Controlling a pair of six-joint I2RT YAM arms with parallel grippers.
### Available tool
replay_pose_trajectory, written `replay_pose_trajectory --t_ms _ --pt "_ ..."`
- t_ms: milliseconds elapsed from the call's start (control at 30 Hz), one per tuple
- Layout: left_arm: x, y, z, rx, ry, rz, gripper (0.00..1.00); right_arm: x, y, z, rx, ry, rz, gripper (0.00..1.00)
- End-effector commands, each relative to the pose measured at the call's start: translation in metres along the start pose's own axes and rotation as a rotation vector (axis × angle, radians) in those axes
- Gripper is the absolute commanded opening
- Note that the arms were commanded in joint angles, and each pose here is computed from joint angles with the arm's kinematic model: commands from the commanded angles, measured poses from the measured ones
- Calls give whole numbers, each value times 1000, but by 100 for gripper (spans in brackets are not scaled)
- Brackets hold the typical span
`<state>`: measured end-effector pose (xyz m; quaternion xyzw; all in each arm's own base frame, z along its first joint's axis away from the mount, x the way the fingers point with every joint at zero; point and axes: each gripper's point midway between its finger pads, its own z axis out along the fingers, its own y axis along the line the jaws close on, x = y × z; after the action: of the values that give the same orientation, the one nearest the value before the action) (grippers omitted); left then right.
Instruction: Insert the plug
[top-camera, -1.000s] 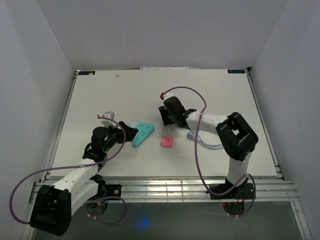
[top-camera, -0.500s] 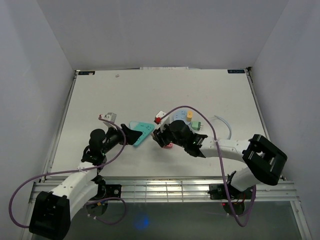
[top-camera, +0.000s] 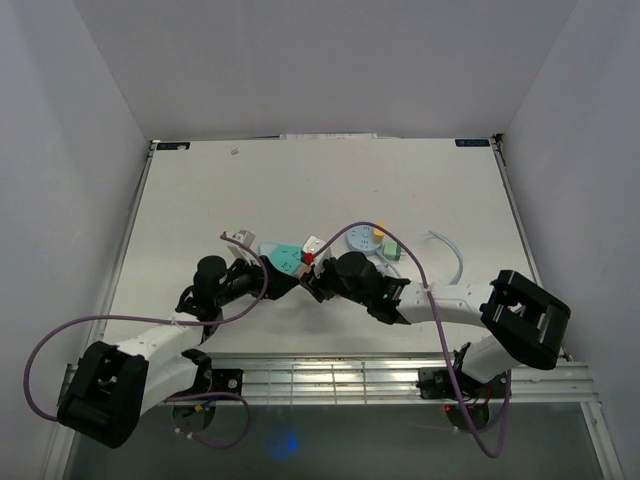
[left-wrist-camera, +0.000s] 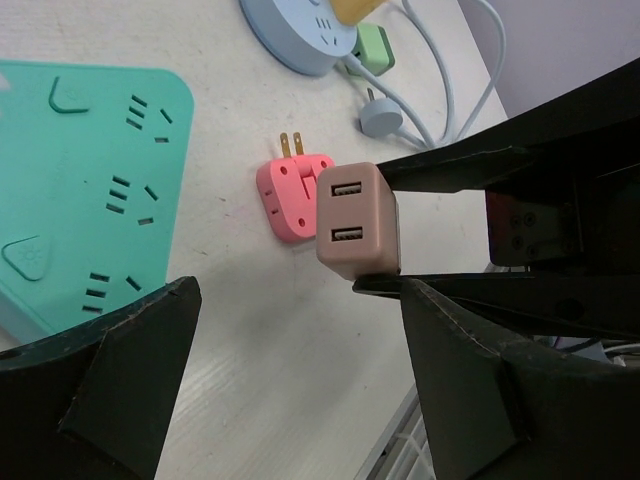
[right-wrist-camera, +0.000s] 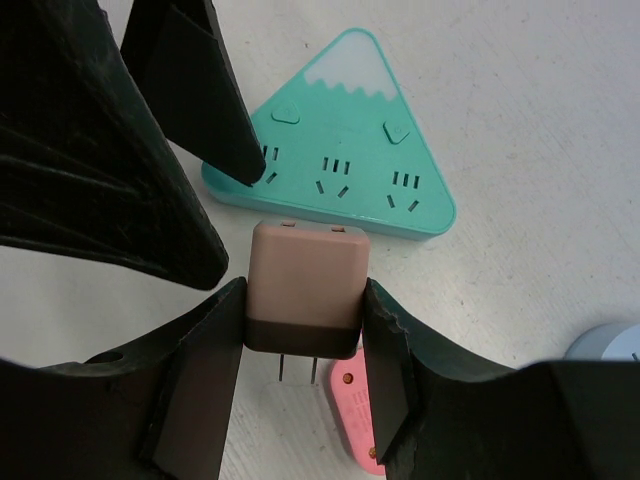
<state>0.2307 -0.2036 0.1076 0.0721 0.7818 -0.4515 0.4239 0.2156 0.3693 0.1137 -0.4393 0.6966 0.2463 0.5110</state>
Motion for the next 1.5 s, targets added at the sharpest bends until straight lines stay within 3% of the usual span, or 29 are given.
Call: replay_pose_trajectory --t_ms 0,467,700,767,967,1200,1367,1433,1467 --pt "-7 -16 6 71 1 23 92 -13 8 6 -20 -57 -58 39" --pt "-3 -19 10 95 29 -1 89 -5 29 4 -64 -64 -175 39" --pt "1 -20 12 113 54 -10 76 -8 35 1 -75 -84 -190 39" --pt "3 -20 14 121 67 -14 67 -8 35 1 -75 -84 -195 38" --pt "8 -20 16 136 92 -26 66 -7 38 3 -72 -77 -207 38" --pt "11 -21 16 152 103 -23 52 -8 40 4 -70 -77 -218 37" --pt "12 -30 14 206 117 -11 27 -6 38 6 -59 -66 -222 38" --pt "12 -35 12 237 115 4 13 -5 38 7 -55 -61 -225 38" --pt "13 -39 11 255 121 7 1 -3 38 8 -51 -54 -226 39"
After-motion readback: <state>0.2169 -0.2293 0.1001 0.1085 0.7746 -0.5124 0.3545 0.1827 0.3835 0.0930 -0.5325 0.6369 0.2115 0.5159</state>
